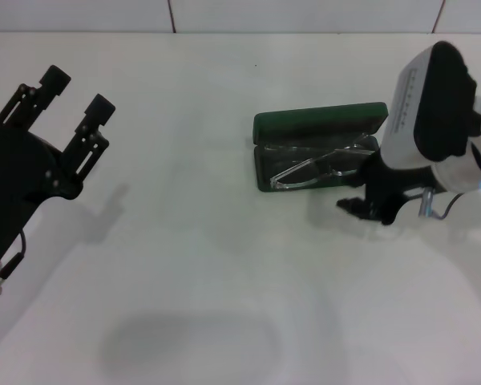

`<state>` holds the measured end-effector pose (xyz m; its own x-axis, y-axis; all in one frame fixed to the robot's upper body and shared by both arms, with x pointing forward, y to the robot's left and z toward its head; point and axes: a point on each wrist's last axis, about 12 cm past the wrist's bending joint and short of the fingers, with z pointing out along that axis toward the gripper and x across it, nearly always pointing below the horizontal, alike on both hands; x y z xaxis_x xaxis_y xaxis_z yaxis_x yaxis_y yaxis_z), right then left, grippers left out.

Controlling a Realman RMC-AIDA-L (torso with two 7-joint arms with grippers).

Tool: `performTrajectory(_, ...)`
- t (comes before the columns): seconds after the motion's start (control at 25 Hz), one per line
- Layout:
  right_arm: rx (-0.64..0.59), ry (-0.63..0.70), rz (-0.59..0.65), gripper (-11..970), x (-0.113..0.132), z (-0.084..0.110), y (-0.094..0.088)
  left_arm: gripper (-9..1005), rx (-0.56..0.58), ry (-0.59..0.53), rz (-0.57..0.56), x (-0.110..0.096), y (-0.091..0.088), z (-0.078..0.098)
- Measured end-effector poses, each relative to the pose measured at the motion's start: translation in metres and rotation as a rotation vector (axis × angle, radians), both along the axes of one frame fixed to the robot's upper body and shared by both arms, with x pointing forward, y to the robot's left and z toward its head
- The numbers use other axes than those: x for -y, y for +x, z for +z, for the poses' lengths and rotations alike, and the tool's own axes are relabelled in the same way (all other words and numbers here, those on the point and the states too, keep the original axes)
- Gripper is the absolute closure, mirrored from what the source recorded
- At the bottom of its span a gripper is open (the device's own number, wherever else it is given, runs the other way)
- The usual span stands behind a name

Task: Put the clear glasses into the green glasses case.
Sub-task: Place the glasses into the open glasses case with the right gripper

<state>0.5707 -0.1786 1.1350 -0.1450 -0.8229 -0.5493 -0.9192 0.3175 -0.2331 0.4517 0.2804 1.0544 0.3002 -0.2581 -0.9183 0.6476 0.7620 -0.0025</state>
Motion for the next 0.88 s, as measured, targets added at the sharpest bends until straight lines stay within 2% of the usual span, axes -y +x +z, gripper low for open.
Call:
performTrajectory(0.2, -0.052, 0.056, 0.107, 632, -0.015, 0.0, -0.012, 383, -0.002, -0.003, -0.003, 0.001, 0.0, 0.0)
performTrajectory(0.48, -0.026, 0.054, 0.174, 632, -0.045, -0.018, -0.016, 383, -0.001, -0.004, -0.009, 0.001, 0.0, 0.0)
performTrajectory(0.88, 0.044, 0.061, 0.115, 632, -0.048, -0.03, -0.004, 382, -0.004, -0.005, -0.015, 0.002, -0.002, -0.001)
